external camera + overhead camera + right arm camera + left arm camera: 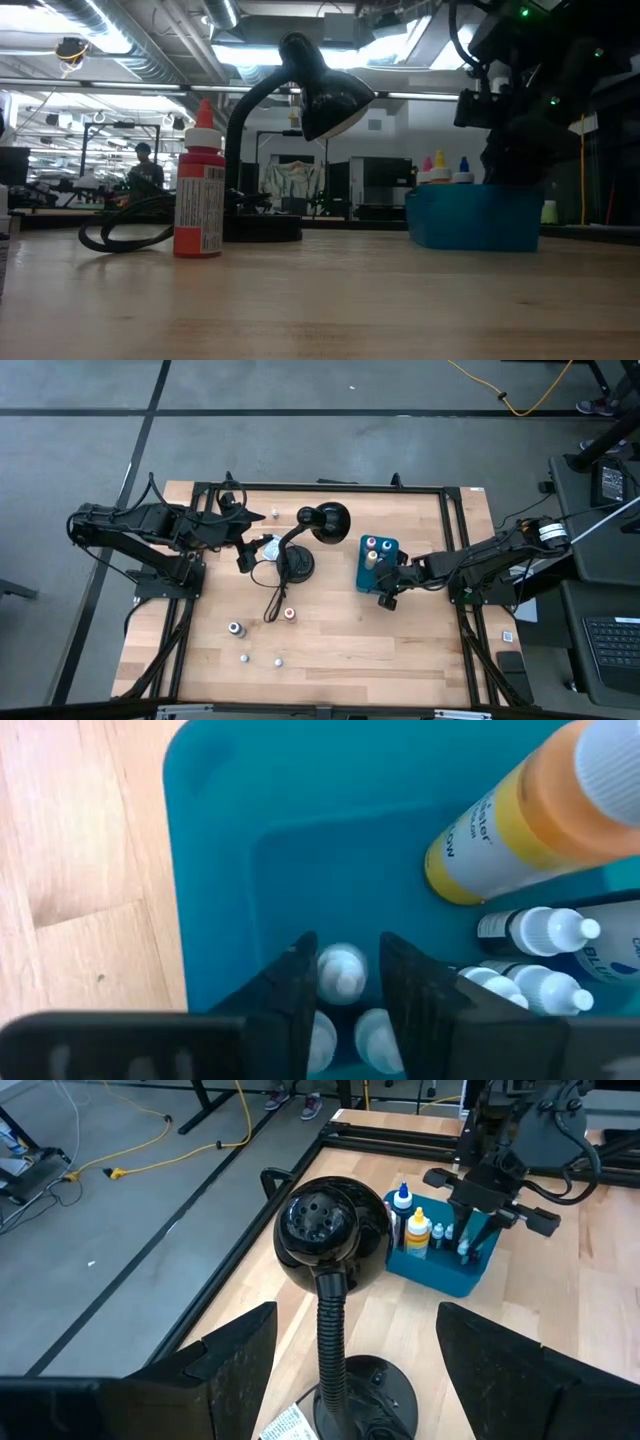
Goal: Pick & Place food coloring
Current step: Put the small brown food coloring bottle into the blue bin, then put the top small pink food coloring bottle into the blue bin
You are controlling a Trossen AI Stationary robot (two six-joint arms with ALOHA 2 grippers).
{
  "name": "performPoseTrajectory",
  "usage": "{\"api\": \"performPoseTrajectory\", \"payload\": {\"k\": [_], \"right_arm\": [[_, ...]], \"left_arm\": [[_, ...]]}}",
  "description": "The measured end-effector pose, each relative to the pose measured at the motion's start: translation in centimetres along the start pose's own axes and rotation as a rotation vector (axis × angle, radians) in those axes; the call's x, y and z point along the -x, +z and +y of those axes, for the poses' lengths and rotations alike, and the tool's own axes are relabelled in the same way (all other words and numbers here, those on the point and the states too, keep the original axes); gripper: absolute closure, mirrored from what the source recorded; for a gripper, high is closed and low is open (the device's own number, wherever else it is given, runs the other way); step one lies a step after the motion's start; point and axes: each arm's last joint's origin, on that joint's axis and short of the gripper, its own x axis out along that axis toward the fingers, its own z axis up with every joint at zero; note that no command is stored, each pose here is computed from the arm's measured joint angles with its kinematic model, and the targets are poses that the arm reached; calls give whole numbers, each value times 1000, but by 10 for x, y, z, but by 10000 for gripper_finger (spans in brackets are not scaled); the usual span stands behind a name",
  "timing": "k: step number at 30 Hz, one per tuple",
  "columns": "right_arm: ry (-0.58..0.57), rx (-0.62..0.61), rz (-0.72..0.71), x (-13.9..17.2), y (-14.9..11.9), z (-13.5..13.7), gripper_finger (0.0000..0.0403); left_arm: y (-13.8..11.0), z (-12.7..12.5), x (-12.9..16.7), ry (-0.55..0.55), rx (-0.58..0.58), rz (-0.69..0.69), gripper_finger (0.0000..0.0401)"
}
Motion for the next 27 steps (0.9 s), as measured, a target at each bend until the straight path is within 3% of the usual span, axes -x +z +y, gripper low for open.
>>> {"api": "performPoseTrajectory", "payload": {"k": [16,22,27], "right_arm": [[9,13,-32,14,13,1,272],[12,41,-55,29,31,4,267],[22,49,-85,37,44,7,233]], "left_arm": [[0,1,0,21,6,-4,134],[-5,13,-4,163,38,42,134],[-7,31,-13,296,70,93,134]]}}
